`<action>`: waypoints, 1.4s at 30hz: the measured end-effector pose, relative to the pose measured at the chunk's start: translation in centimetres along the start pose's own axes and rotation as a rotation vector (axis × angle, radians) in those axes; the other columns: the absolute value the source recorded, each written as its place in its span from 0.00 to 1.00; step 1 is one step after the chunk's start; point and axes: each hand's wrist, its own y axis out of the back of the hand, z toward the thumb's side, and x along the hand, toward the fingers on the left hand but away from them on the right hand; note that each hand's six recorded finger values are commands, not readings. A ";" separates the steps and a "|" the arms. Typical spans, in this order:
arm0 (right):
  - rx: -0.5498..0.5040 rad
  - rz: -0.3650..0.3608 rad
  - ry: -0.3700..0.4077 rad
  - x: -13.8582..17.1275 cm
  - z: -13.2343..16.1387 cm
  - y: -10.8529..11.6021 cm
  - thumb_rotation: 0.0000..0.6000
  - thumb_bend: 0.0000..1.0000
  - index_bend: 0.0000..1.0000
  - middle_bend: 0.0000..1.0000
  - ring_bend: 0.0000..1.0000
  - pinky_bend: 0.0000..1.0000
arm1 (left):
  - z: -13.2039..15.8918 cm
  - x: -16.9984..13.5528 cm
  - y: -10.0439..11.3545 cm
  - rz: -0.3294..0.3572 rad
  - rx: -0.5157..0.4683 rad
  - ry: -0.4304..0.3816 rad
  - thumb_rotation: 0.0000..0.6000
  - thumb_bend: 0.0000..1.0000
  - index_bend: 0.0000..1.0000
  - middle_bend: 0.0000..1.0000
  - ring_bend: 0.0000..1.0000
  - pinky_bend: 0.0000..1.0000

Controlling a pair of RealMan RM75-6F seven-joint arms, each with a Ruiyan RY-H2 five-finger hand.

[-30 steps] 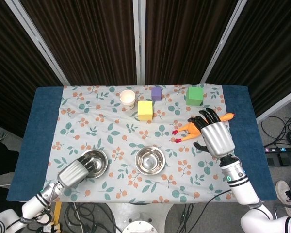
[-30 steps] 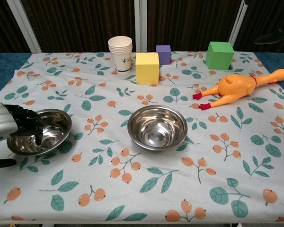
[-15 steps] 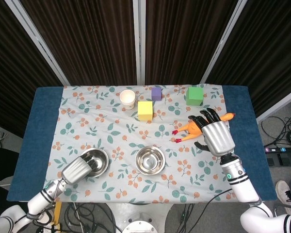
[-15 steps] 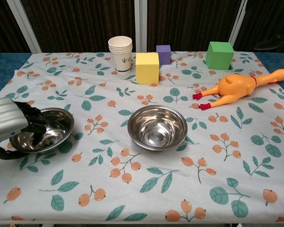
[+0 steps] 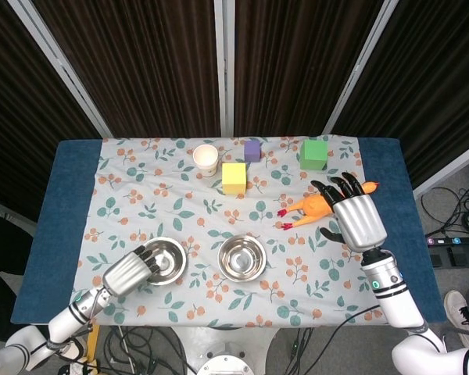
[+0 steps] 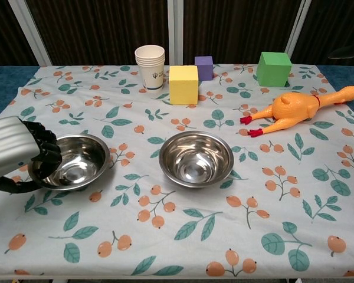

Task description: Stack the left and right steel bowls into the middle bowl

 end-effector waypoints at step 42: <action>-0.065 -0.196 -0.115 2.1 -5.0 6.7 1.00 0.03 0.15 0.35 0.18 0.12 | 10.0 14.7 7.9 0.167 -0.077 -0.241 1.00 0.31 0.71 0.72 0.50 0.49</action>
